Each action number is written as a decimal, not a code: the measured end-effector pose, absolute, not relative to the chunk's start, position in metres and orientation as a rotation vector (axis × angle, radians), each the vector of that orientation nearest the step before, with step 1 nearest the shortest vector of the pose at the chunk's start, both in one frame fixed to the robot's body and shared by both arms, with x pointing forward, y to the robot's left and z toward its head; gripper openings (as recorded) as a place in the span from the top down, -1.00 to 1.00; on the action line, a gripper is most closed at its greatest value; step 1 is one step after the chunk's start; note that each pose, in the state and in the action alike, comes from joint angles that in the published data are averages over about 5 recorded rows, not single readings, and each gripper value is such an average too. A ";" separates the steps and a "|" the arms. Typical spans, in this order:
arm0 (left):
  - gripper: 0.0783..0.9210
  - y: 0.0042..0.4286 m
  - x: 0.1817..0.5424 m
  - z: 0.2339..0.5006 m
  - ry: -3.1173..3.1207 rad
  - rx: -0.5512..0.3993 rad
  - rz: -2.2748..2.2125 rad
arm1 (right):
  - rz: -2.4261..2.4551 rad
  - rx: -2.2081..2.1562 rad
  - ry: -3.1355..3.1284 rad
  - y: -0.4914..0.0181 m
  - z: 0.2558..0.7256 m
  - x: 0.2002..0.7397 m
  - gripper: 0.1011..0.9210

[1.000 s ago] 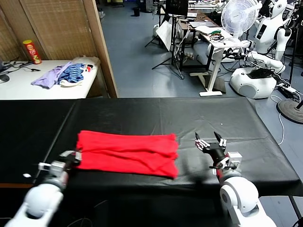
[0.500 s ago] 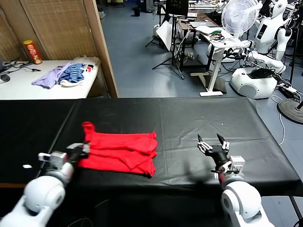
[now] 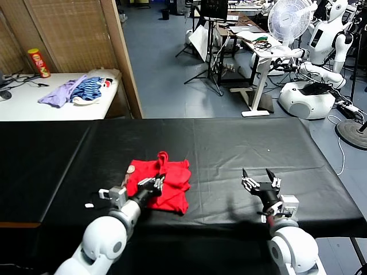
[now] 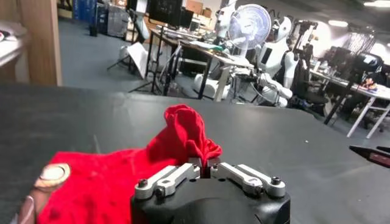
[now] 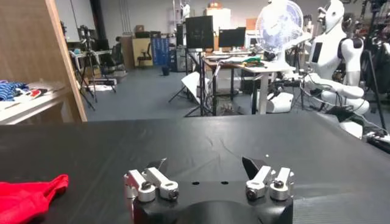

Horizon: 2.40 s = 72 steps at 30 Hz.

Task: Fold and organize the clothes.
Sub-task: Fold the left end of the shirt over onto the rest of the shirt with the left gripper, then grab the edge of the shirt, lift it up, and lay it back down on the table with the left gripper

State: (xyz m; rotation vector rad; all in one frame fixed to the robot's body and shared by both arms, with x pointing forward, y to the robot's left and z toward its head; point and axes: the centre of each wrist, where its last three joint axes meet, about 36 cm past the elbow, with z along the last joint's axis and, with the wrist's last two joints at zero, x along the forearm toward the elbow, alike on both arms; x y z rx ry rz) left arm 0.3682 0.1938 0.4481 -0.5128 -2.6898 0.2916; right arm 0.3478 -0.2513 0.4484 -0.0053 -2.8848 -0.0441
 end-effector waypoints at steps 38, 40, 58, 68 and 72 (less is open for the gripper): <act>-0.71 0.266 0.371 0.432 -2.843 -0.206 0.268 | 0.346 0.545 -2.732 -0.119 0.389 0.420 -0.70; -0.71 0.268 0.371 0.429 -2.838 -0.191 0.285 | 0.367 0.533 -2.740 -0.117 0.387 0.421 -0.70; -0.71 0.299 0.385 0.388 -2.630 -0.100 0.865 | -0.288 0.598 -2.941 -0.163 0.454 0.401 -0.70; -0.22 0.300 0.380 0.374 -2.544 -0.103 0.988 | -0.361 0.535 -2.991 -0.182 0.472 0.400 -0.70; 0.30 0.299 0.380 0.372 -2.537 -0.102 0.985 | -0.378 0.496 -2.989 -0.186 0.473 0.399 -0.70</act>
